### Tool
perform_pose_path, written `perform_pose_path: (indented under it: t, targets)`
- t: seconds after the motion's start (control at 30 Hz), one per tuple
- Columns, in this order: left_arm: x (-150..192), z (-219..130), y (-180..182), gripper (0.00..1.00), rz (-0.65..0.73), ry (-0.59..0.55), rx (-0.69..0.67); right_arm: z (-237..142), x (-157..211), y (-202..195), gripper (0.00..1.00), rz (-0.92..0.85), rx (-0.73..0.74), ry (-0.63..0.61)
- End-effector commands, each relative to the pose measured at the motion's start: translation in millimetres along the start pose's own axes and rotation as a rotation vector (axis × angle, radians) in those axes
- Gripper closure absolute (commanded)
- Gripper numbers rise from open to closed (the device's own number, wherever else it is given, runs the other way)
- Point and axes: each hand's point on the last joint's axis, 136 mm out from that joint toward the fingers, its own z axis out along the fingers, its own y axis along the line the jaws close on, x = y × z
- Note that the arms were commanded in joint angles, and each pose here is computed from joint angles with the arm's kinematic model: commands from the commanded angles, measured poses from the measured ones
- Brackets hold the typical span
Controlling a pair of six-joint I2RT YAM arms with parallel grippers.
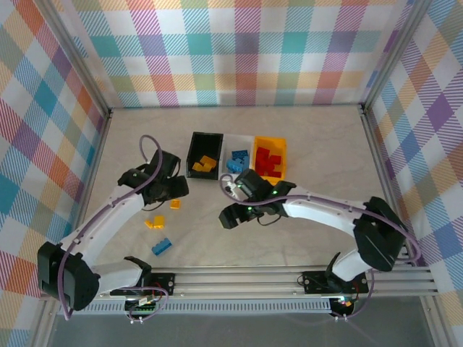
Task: Sort the legos into containers by color
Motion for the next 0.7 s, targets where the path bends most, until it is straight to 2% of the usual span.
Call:
perform_pose_path:
  t: [0.0, 0.1, 0.3, 0.67]
  targets:
    - [17, 19, 14, 0.19, -0.028, 0.077, -0.052, 1, -16, 21, 0.2, -0.056, -0.046, -0.035]
    - [24, 47, 17, 0.19, -0.017, 0.138, -0.094, 3, -18, 26, 0.2, -0.062, -0.05, -0.037]
    - [33, 100, 10, 0.19, -0.005, 0.233, -0.083, -6, -13, 23, 0.2, -0.059, -0.035, -0.052]
    - [24, 133, 10, 0.21, 0.036, 0.295, -0.11, -9, -7, 12, 0.19, -0.047, 0.014, -0.061]
